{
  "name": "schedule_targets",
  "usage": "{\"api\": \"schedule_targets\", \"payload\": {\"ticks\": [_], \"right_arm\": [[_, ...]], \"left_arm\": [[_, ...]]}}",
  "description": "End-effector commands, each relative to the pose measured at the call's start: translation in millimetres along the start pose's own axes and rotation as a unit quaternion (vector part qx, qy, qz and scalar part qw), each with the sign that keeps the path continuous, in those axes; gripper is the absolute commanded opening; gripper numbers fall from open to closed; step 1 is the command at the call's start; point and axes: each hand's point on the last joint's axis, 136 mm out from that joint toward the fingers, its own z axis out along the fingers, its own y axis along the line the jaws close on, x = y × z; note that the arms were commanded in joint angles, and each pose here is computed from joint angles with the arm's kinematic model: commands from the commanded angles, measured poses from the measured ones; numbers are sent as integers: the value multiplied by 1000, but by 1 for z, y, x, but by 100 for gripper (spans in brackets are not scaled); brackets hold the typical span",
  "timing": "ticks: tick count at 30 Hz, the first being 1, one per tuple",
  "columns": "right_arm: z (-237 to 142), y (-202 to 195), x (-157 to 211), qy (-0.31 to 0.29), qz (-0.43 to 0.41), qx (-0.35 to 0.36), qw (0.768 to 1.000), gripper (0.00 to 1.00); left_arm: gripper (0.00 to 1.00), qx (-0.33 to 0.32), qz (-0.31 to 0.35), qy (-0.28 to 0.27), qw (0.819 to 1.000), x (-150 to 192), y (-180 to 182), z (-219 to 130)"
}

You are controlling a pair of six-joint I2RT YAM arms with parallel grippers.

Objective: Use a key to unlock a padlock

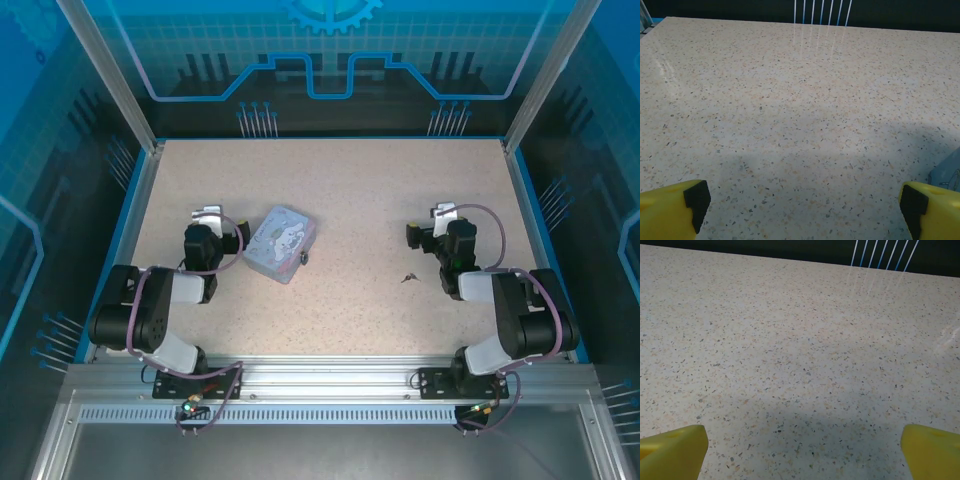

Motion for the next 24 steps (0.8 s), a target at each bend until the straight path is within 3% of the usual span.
{"api": "schedule_targets", "payload": {"ticks": [1,24], "right_arm": [[1,-3,-5,-9,5,6,1000,100],[1,-4,-4,-6,6,7,1000,100]], "left_arm": [[99,-6,-7,-14,1000,-7,2,2],[99,-5,-9,-11,1000,-7,3,2]]}}
